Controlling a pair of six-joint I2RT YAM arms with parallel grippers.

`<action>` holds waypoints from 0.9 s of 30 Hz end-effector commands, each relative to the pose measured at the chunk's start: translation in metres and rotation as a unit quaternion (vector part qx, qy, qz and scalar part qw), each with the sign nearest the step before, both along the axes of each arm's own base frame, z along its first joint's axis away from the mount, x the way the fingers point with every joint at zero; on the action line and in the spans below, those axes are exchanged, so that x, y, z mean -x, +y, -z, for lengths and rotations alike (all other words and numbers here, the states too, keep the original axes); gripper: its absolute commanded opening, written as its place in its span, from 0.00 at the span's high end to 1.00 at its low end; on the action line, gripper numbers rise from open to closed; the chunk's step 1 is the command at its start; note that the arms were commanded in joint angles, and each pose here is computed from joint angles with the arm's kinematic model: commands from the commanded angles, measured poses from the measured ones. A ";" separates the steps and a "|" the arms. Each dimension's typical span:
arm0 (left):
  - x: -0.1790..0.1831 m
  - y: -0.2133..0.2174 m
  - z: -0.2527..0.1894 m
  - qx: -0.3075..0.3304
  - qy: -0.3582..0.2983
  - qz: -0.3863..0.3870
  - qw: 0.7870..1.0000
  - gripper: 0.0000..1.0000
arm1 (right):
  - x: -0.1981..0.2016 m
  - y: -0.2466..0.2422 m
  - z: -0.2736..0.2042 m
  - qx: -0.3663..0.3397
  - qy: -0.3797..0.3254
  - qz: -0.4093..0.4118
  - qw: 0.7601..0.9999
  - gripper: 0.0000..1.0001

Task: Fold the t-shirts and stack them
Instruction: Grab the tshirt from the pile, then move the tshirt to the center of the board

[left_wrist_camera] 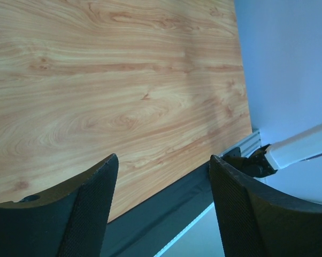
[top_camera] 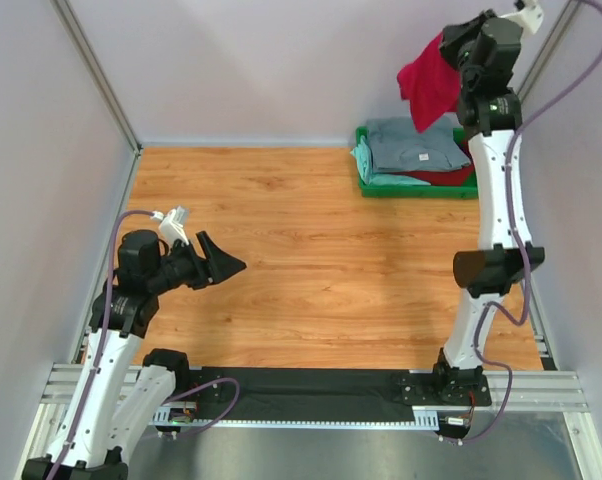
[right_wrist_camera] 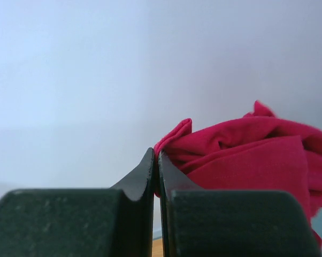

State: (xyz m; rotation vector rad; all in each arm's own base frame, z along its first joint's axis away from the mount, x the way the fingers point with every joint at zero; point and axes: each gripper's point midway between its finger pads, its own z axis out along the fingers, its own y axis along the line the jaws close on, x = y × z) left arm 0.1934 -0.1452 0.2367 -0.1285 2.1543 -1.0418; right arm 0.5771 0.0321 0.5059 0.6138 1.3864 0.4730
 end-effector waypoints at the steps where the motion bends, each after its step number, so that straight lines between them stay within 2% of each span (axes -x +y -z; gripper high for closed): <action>1: 0.010 0.002 -0.014 -0.006 -0.014 0.001 1.000 0.22 | 0.112 0.032 -0.133 -0.005 -0.150 -0.032 0.988 1.00; 2: 0.011 0.003 -0.014 -0.008 -0.013 -0.004 1.000 0.19 | 0.113 0.045 -0.116 0.004 -0.123 -0.047 0.991 1.00; 4: 0.018 0.007 -0.017 -0.013 -0.016 -0.011 1.000 0.17 | 0.150 0.080 -0.105 0.019 -0.087 -0.098 0.991 1.00; 5: 0.019 0.012 -0.019 -0.021 -0.023 -0.023 0.999 0.14 | 0.158 0.113 -0.067 0.033 -0.025 -0.151 0.988 0.97; 6: 0.023 0.015 -0.021 -0.027 -0.018 -0.032 0.999 0.12 | 0.167 0.131 -0.043 0.038 0.010 -0.186 0.982 0.88; 7: 0.025 0.018 -0.023 -0.031 -0.022 -0.039 0.999 0.10 | 0.191 0.144 -0.035 0.036 0.025 -0.222 0.974 0.59; 8: 0.025 0.022 -0.024 -0.037 -0.026 -0.050 0.998 0.07 | 0.204 0.162 -0.013 0.037 0.053 -0.262 0.963 0.52; 9: 0.028 0.025 -0.025 -0.043 -0.027 -0.055 0.997 0.07 | 0.229 0.191 0.028 0.044 0.117 -0.322 0.939 0.45; 10: 0.029 0.027 -0.030 -0.045 -0.033 -0.060 0.997 0.06 | 0.241 0.205 0.088 0.055 0.190 -0.348 0.916 0.36; 12: 0.030 0.029 -0.030 -0.050 -0.028 -0.063 0.996 0.07 | 0.294 0.221 0.136 0.062 0.246 -0.400 0.881 0.31; 13: 0.030 0.028 -0.029 -0.051 -0.022 -0.060 0.997 0.08 | 0.313 0.220 0.200 0.072 0.315 -0.409 0.853 0.29; 15: 0.030 0.024 -0.022 -0.054 -0.005 -0.041 0.998 0.12 | 0.343 0.203 0.225 0.068 0.340 -0.410 0.844 0.29; 16: 0.029 0.022 -0.015 -0.056 0.007 -0.035 0.998 0.14 | 0.355 0.187 0.267 0.079 0.388 -0.388 0.832 0.23; 19: 0.022 0.014 0.010 -0.057 0.054 -0.014 0.997 0.17 | 0.377 0.153 0.295 0.080 0.416 -0.347 0.837 0.23; 20: 0.017 0.009 0.021 -0.060 0.078 -0.009 0.995 0.17 | 0.384 0.141 0.320 0.081 0.441 -0.327 0.832 0.25; 21: 0.015 -0.004 0.023 -0.062 0.074 0.015 0.995 0.17 | 0.387 0.136 0.323 0.074 0.436 -0.323 0.837 0.26; 23: -0.001 -0.020 0.043 -0.101 0.085 0.026 0.991 0.17 | 0.393 0.124 0.351 0.057 0.463 -0.299 0.832 0.33; 24: 0.005 -0.041 0.044 -0.113 0.081 0.068 0.988 0.16 | 0.394 0.121 0.358 0.051 0.470 -0.295 0.830 0.39; 27: -0.011 -0.068 0.068 -0.158 0.115 0.102 0.975 0.15 | 0.394 0.114 0.382 0.032 0.493 -0.292 0.819 0.48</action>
